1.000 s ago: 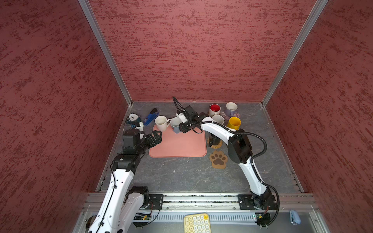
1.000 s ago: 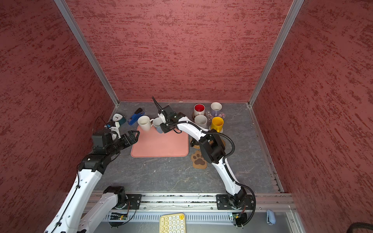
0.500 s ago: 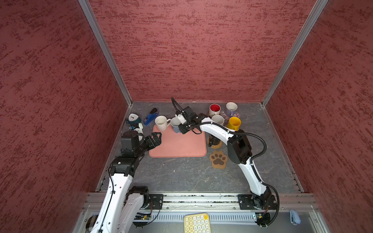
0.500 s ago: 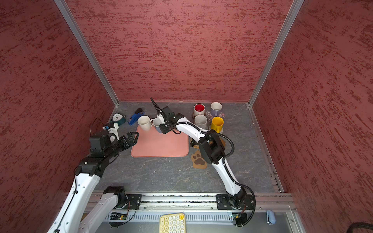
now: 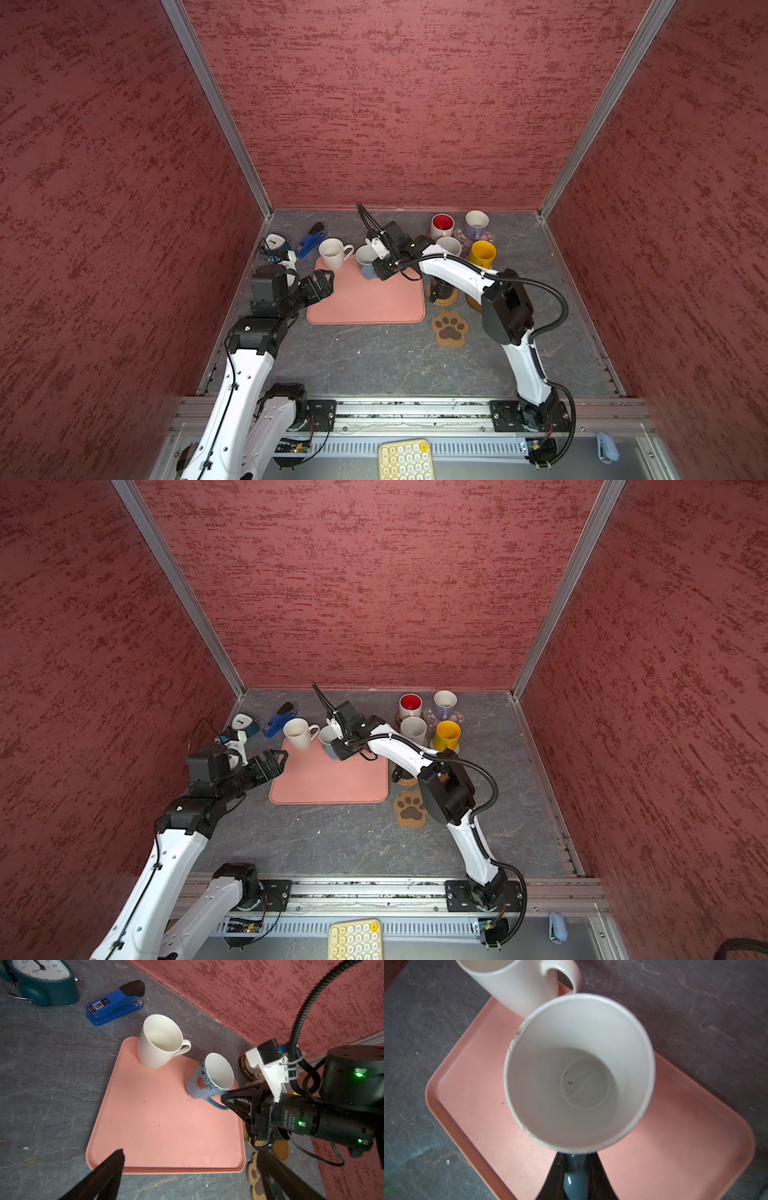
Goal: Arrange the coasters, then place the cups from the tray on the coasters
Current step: 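Lift the blue floral mug with the right gripper while the left gripper draws back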
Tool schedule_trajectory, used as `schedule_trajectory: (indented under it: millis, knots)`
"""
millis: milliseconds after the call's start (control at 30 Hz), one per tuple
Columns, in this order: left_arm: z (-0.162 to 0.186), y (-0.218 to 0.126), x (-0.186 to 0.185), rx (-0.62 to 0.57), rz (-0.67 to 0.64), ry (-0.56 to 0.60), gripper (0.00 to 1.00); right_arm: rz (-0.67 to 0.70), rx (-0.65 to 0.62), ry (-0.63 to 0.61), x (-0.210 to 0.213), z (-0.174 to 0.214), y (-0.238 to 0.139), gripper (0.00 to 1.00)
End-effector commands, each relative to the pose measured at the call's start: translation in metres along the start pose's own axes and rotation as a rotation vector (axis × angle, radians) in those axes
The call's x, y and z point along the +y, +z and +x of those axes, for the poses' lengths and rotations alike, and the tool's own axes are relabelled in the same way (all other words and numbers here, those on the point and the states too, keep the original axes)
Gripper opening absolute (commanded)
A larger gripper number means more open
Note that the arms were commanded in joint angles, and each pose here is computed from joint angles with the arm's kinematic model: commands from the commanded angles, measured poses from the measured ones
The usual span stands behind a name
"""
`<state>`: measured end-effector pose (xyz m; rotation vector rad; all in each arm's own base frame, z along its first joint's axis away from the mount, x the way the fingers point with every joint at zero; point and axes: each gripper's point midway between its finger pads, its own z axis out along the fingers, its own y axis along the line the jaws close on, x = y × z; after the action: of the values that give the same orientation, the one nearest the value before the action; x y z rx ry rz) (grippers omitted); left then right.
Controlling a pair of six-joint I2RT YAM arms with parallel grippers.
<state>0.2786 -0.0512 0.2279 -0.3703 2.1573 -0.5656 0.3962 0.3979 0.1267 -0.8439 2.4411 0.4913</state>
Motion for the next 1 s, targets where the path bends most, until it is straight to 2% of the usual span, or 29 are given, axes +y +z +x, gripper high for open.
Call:
schedule_trajectory:
  millis: [0,167,433,567,733,967]
  knots:
    - [-0.012,0.003,-0.017,-0.029,0.043,0.03,1.0,0.002,-0.176,-0.012,0.01,-0.041,-0.054,0.0]
    - [-0.006,0.017,-0.033,-0.012,0.055,0.078,1.0,0.021,-0.199,0.017,0.007,-0.03,-0.076,0.0]
    - [-0.006,0.039,-0.072,0.022,0.096,0.169,1.0,0.089,-0.267,0.09,-0.003,-0.008,-0.147,0.0]
    - [-0.001,0.057,-0.091,0.079,0.092,0.2,1.0,0.162,-0.259,0.177,-0.02,0.016,-0.177,0.0]
    - [0.006,0.08,-0.111,0.095,0.097,0.248,1.0,0.239,-0.275,0.295,-0.044,0.051,-0.218,0.0]
    - [0.018,0.105,-0.119,0.138,0.101,0.247,1.0,0.358,-0.283,0.494,-0.091,0.119,-0.257,0.0]
